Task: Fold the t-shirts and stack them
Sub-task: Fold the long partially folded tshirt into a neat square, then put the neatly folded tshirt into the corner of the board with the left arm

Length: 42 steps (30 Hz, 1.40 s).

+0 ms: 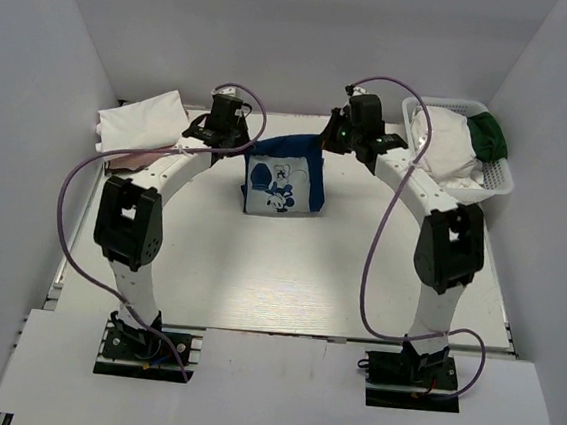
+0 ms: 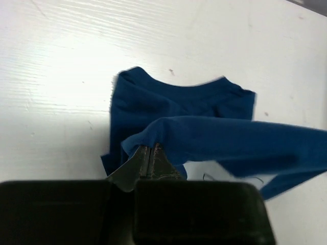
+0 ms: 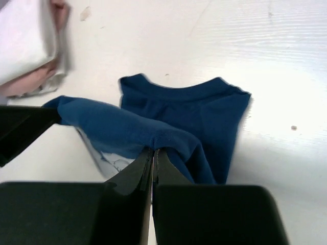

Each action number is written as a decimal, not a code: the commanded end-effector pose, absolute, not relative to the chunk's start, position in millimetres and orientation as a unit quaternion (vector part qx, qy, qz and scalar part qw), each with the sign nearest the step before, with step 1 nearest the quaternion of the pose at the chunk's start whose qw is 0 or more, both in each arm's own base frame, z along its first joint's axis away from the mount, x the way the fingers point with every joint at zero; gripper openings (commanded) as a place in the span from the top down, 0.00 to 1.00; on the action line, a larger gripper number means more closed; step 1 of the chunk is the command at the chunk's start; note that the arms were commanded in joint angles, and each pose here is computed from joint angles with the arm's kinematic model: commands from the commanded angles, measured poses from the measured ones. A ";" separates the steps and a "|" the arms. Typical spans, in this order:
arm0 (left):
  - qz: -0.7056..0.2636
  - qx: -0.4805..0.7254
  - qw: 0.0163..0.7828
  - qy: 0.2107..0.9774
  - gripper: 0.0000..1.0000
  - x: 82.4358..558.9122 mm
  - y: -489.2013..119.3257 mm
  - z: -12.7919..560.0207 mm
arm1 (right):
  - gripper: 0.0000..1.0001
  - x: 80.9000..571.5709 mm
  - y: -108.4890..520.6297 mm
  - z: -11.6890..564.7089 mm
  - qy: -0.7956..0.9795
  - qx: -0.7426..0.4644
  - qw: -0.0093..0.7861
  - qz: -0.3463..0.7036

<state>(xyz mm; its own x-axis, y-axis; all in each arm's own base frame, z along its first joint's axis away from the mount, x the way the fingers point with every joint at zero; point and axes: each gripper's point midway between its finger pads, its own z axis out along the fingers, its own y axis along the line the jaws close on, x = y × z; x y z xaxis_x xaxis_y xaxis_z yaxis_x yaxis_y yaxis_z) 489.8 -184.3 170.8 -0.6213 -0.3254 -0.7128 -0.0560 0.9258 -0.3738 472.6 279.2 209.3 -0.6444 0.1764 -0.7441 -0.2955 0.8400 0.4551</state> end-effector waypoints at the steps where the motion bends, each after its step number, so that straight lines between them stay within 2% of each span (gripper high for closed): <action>1: -0.147 -0.123 0.444 0.875 1.00 510.7 -168.6 188.2 | 1.00 498.5 276.5 211.4 0.864 -0.036 0.419 0.276; 2: -0.146 -0.126 0.436 0.879 1.00 520.5 -167.7 173.2 | 1.00 506.7 276.6 183.9 0.875 -0.035 0.403 0.268; 6: -0.149 -0.103 0.429 0.885 1.00 549.4 -176.7 157.9 | 1.00 531.5 274.6 156.3 0.880 -0.020 0.400 0.254; 8: -0.152 -0.103 0.422 0.888 1.00 557.3 -176.6 147.2 | 1.00 538.8 278.6 161.5 0.875 -0.023 0.404 0.265; 9: -0.159 -0.093 0.408 0.894 1.00 558.2 -182.4 133.0 | 1.00 543.3 276.3 143.2 0.882 -0.023 0.393 0.260; 16: -0.166 -0.096 0.408 0.892 1.00 578.2 -180.9 119.0 | 1.00 564.5 276.5 117.0 0.885 -0.012 0.376 0.274; 18: -0.169 -0.095 0.415 0.889 0.89 582.8 -182.2 118.2 | 1.00 570.4 274.9 109.4 0.886 -0.002 0.369 0.280; 19: -0.170 -0.090 0.422 0.886 0.74 586.5 -178.5 123.9 | 0.98 573.5 271.5 107.0 0.885 0.002 0.368 0.285; 20: -0.171 -0.082 0.422 0.887 0.36 589.3 -180.3 125.7 | 0.56 573.3 272.7 107.1 0.884 0.008 0.364 0.294; 21: -0.174 -0.081 0.429 0.883 0.18 592.4 -181.1 133.0 | 0.55 572.8 273.3 108.4 0.883 0.007 0.361 0.301; 22: -0.175 -0.074 0.429 0.883 0.00 592.3 -182.3 137.1 | 0.43 573.4 273.0 112.5 0.881 0.010 0.364 0.304; 23: -0.168 -0.066 0.423 0.888 0.00 589.1 -180.7 136.4 | 0.10 574.9 271.9 118.3 0.877 0.008 0.370 0.306; 27: -0.179 -0.012 0.395 0.901 0.00 566.2 -186.2 129.9 | 0.10 565.1 270.6 146.1 0.862 -0.007 0.394 0.318; 29: -0.186 0.030 0.372 0.909 0.00 543.7 -188.0 122.4 | 0.10 546.2 264.9 132.9 0.871 -0.007 0.377 0.316; 30: -0.187 0.038 0.362 0.913 0.00 535.2 -187.4 118.4 | 0.10 543.0 267.6 147.7 0.861 -0.012 0.391 0.325; 31: -0.185 0.038 0.355 0.916 0.00 529.3 -185.8 114.0 | 0.10 527.5 262.2 123.4 0.875 -0.007 0.364 0.320; 33: -0.185 0.037 0.328 0.926 0.00 513.5 -183.8 95.8 | 0.10 519.5 263.9 146.0 0.862 -0.014 0.383 0.333; 34: -0.170 0.025 0.314 0.934 0.00 510.1 -178.0 86.0 | 0.10 500.3 258.7 134.7 0.868 -0.014 0.367 0.333; 37: -0.149 0.021 0.294 0.944 0.00 505.5 -176.2 70.0 | 0.10 485.9 253.1 131.9 0.874 -0.019 0.359 0.327; 42: -0.188 0.052 0.267 0.944 0.00 502.7 -199.3 54.6 | 0.10 447.0 229.6 134.2 0.881 -0.016 0.364 0.300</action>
<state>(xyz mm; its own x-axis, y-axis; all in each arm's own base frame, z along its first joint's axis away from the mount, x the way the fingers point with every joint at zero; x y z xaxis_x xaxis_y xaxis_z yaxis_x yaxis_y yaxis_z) 500.7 -183.8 45.6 -0.8552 -0.0357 -0.5171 0.1352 0.9477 -0.2890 454.3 236.5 111.1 -0.7831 0.1921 -0.5915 -0.2039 0.8192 0.5361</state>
